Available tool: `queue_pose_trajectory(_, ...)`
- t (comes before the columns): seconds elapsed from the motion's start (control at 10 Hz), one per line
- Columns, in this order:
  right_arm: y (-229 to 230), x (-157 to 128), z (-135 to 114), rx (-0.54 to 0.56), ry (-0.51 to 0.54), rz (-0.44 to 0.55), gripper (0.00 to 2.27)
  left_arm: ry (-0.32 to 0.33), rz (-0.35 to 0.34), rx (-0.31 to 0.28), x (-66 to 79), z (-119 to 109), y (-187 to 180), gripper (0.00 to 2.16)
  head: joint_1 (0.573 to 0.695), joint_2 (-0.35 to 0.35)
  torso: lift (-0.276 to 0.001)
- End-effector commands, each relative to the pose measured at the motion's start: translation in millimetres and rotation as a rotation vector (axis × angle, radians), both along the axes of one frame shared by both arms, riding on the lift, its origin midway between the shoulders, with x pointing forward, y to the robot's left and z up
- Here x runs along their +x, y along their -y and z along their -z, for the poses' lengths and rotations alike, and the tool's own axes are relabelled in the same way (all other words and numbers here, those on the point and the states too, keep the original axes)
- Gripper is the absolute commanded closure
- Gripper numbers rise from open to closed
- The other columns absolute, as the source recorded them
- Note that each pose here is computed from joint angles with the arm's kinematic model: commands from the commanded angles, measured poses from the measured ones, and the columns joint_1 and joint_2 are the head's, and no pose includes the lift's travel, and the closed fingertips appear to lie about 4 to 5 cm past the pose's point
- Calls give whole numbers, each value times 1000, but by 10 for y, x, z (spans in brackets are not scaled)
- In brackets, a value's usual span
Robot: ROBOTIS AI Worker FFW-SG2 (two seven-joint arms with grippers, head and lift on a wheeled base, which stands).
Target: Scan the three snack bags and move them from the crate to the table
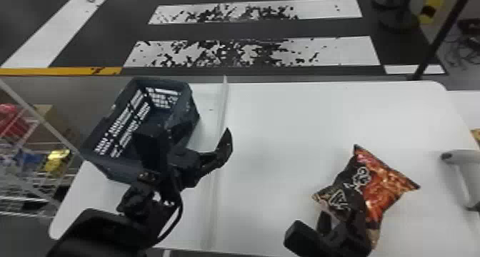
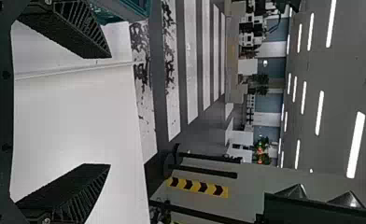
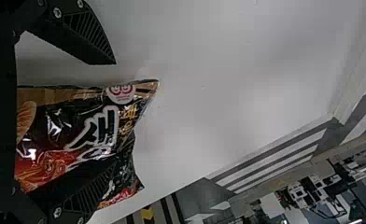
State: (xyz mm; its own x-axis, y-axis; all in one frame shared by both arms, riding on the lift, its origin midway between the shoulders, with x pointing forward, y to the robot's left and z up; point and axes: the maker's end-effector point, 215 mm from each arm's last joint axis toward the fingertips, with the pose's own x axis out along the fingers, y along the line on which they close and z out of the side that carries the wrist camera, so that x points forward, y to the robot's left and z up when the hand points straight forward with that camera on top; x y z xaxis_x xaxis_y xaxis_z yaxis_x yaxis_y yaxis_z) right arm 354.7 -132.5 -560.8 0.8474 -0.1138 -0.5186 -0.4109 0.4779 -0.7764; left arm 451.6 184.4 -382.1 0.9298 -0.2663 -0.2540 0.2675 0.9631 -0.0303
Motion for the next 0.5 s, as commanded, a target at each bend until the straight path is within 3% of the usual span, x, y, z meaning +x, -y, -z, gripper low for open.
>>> queue_pose_trajectory(0.0, 300, -53, 46, -146, -39, 58, 934, -3, 22, 4, -11, 3, 86, 33, 695, 88, -62)
queue_pose_trajectory(0.1, 335, -66, 24, -165, -43, 71, 2243, -8, 27, 5, -35, 28, 101, 33, 695, 49, -62)
queue_pose_trajectory(0.3, 96, -22, -214, -87, 56, 2, 2243, -13, 27, 3, -74, 47, 100, 33, 695, 18, -62)
queue_pose_trajectory(0.4, -92, 2, -441, 37, 117, -35, 2243, -18, 29, 0, -91, 71, 117, 33, 695, 25, -62)
